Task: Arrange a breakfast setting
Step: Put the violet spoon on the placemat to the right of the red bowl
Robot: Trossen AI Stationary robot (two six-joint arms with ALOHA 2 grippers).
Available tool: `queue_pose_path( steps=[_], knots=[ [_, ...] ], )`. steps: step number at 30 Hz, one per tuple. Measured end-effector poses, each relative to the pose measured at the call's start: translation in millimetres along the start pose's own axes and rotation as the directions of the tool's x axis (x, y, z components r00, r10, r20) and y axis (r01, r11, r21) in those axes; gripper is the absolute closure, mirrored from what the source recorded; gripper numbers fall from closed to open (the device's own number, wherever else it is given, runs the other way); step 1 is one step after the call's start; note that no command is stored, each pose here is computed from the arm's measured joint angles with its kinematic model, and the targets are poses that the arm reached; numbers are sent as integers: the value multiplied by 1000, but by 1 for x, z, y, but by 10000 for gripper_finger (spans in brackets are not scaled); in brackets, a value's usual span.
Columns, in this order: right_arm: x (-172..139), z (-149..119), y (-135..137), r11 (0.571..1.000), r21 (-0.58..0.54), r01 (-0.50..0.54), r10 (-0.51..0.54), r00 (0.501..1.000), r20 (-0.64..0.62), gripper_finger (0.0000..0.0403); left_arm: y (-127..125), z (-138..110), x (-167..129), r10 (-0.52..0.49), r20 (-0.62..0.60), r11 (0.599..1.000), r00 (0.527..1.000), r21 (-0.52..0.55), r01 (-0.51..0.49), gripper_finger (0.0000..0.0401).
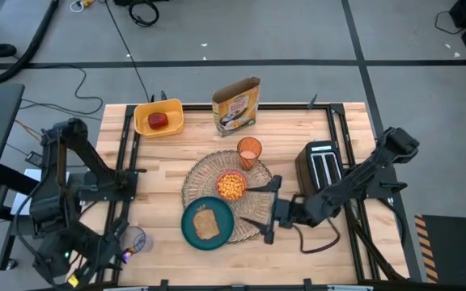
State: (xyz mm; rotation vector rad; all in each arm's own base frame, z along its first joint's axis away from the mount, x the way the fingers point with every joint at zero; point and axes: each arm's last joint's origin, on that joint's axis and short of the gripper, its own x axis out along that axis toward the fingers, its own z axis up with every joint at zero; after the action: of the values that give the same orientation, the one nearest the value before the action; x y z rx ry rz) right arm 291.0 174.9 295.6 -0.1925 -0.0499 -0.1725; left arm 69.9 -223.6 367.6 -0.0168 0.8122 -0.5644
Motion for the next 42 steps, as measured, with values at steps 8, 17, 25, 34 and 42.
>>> queue_pose_path(
  steps=[8,17,25,34,42],
  knots=[
    [31,-9,31,998,-18,57,-58,998,-25,30,-13,-22,29,168,-113,984,979,73,-160,341],
    [42,-11,50,996,14,86,-85,996,-34,30,-13,-31,41,248,-188,968,950,25,-248,313],
    [40,-11,51,992,57,108,-106,994,-38,30,6,-16,52,182,-325,922,928,-272,-276,250],
    [40,-15,51,995,19,103,-101,992,-70,30,7,-7,58,42,-377,932,925,-319,-172,232],
    [40,-17,51,996,1,94,-94,992,-85,30,4,-16,55,123,-381,963,917,-176,-202,232]
  ],
)
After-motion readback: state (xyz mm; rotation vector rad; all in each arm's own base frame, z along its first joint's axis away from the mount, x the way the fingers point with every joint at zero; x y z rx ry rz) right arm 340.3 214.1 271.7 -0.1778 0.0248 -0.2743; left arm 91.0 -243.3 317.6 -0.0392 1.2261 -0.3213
